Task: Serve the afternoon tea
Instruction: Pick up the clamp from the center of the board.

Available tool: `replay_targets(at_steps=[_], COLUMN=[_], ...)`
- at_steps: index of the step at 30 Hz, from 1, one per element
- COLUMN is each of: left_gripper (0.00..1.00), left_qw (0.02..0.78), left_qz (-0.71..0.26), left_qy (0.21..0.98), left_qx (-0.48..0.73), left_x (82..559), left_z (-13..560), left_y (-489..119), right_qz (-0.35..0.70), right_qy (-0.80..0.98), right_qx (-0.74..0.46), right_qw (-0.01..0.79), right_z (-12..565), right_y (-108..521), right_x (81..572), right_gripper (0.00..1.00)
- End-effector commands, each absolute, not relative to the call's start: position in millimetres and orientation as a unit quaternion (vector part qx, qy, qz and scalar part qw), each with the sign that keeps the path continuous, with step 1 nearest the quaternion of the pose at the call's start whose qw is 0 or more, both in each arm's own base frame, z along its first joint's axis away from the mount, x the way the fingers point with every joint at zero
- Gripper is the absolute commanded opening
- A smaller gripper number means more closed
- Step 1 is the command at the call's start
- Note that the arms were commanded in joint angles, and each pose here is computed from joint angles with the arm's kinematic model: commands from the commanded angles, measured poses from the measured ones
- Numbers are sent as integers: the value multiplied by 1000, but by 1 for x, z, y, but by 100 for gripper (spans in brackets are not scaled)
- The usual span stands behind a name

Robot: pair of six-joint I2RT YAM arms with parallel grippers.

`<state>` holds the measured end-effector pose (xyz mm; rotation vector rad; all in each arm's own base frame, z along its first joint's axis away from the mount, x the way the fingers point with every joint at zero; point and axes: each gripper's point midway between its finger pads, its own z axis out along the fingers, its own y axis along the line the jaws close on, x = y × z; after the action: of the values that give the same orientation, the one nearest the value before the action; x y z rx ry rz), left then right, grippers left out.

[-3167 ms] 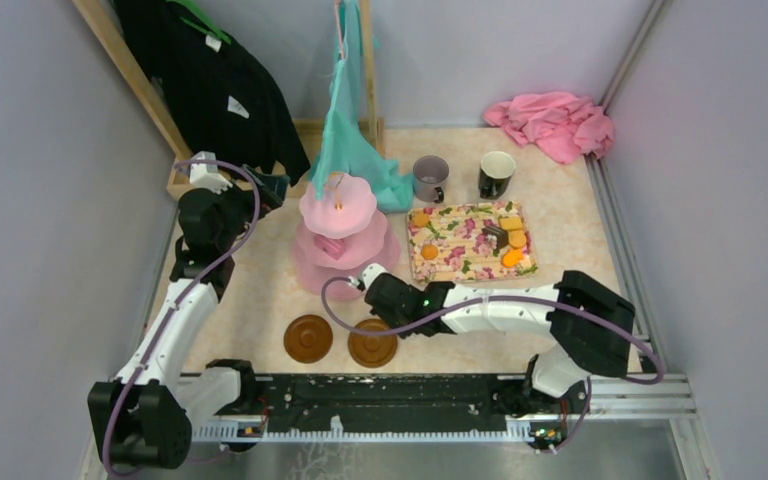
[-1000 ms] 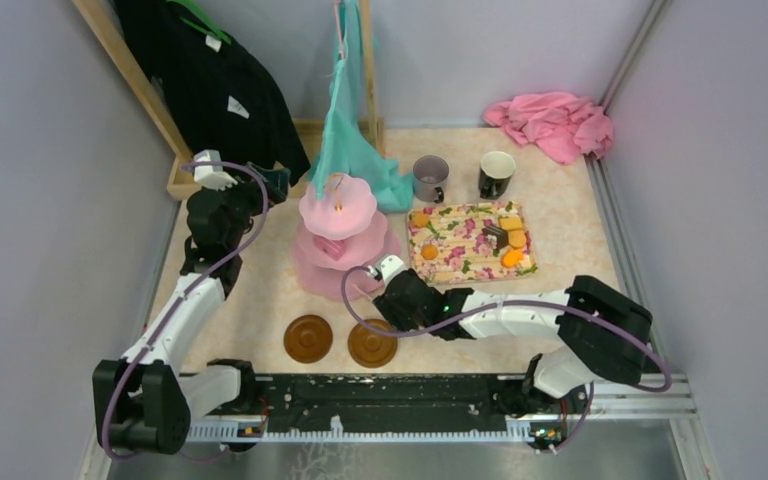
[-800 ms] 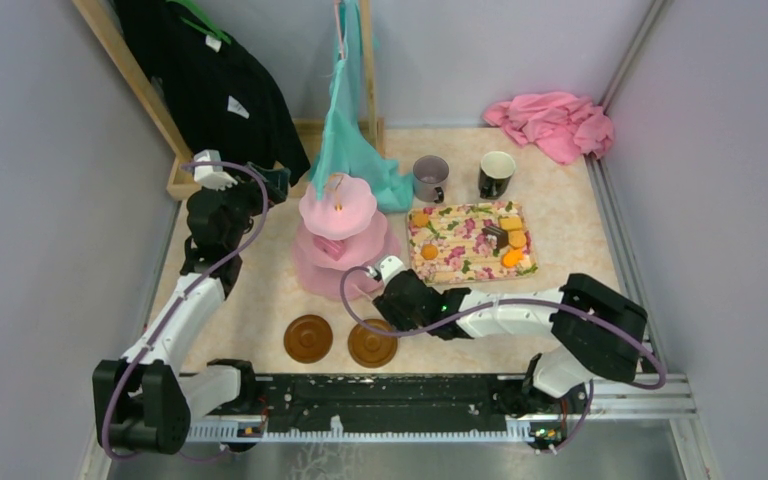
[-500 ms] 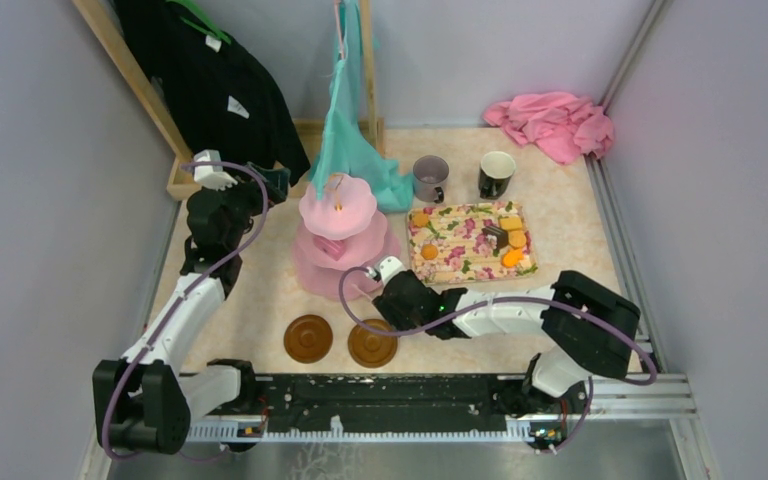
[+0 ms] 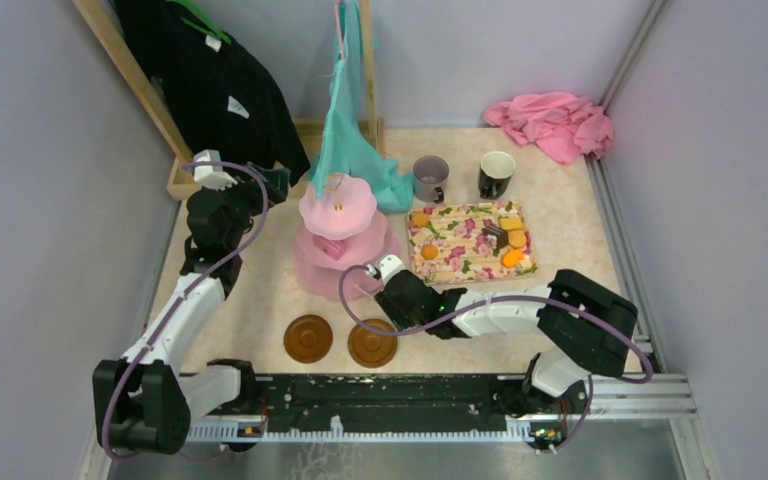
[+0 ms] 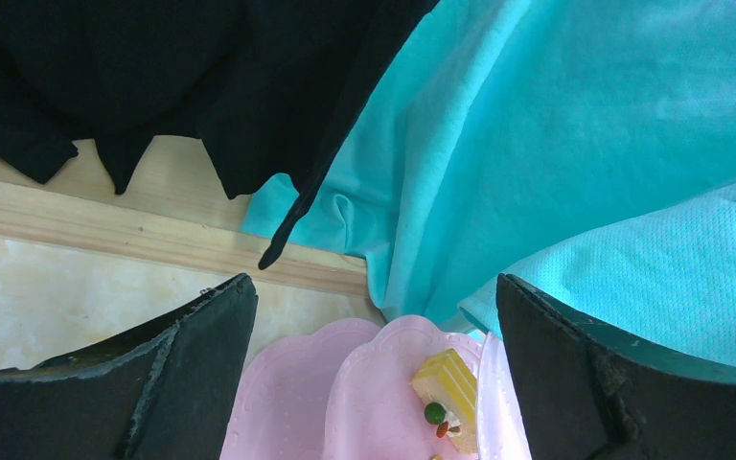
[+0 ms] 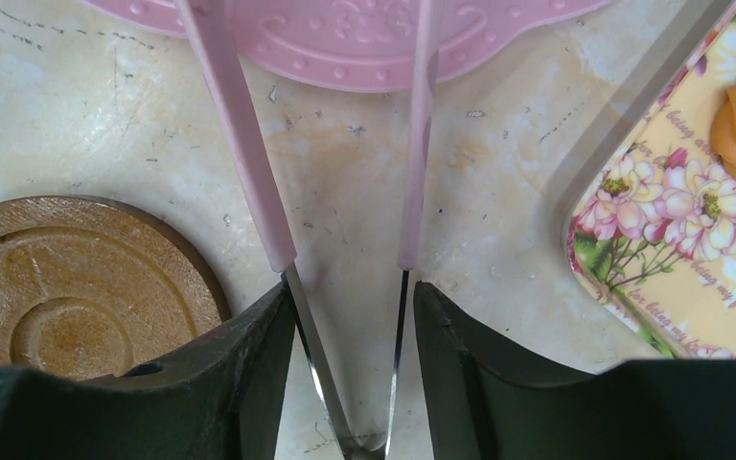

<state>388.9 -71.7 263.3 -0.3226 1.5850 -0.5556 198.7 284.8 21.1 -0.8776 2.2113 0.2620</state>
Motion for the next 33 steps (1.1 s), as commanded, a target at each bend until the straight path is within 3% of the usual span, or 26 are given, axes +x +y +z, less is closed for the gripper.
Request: replay_targets(at_steps=[1,14,33], left_gripper=[99,99,99], left_qw=[665,668,673], left_qz=[-252,-254,-262], left_qy=[689,685,675], left_qx=[-141,-141,-150], left_x=[389,388,378], left_z=[272,276,290], left_y=[-74,-73,-72], right_qz=[102,115,118], right_qy=[855,848,870], right_qx=[-333,-333,-274], right_qw=[384,397,392], right_z=[27,44,101], right_y=[282,283,273], right_x=[206,205,202], right_gripper=[47,37,35])
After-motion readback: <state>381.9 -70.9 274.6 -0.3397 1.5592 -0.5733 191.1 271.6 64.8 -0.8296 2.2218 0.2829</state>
